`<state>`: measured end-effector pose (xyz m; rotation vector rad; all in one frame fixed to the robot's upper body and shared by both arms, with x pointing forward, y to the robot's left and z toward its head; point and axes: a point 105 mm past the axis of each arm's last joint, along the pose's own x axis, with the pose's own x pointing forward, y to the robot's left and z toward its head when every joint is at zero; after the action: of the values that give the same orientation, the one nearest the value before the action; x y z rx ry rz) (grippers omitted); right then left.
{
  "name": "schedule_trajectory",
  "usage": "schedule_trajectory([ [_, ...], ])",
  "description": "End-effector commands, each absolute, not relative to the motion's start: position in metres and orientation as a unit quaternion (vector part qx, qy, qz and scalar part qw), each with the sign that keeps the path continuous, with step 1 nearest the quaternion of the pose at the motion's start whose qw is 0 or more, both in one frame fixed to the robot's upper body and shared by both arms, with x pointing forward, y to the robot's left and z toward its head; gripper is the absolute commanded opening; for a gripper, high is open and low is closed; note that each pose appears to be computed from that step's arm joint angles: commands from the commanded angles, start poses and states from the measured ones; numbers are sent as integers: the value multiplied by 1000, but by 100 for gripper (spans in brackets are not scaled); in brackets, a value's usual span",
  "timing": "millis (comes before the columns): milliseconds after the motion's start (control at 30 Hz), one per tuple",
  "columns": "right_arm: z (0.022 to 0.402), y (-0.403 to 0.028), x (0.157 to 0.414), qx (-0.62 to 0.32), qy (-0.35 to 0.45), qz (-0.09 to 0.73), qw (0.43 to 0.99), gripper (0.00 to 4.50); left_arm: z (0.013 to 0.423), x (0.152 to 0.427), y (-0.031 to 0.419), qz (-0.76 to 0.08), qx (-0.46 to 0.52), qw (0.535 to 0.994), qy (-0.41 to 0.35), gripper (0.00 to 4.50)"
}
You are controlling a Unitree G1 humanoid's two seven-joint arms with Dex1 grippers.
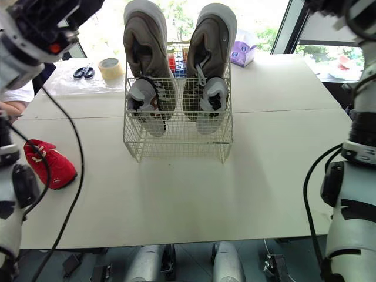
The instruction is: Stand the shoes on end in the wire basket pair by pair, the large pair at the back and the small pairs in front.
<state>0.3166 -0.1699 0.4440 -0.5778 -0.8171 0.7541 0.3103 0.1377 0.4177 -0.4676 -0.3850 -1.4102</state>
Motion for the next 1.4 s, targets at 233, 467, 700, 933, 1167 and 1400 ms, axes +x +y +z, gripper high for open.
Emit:
schedule_trajectory([
  [233,436,-127,298,-322,-398,405,758,177,453,285,122,-687,-215,662,-207,450],
  [467,425,-117,297,-384,-384,413,731,177,457,274,117,-706,-196,662,-155,424],
  [700,427,-111,293,-391,-395,416,720,177,438,288,109,-710,-181,671,-114,109],
  [933,426,-110,291,-392,-394,416,720,177,421,309,110,-688,-179,693,-120,24],
  [1167,425,-125,299,-344,-379,402,759,415,436,311,132,-662,-259,680,-182,24],
  [1400,412,-169,293,29,-315,465,827,448,449,304,154,-633,-355,644,-242,24],
])
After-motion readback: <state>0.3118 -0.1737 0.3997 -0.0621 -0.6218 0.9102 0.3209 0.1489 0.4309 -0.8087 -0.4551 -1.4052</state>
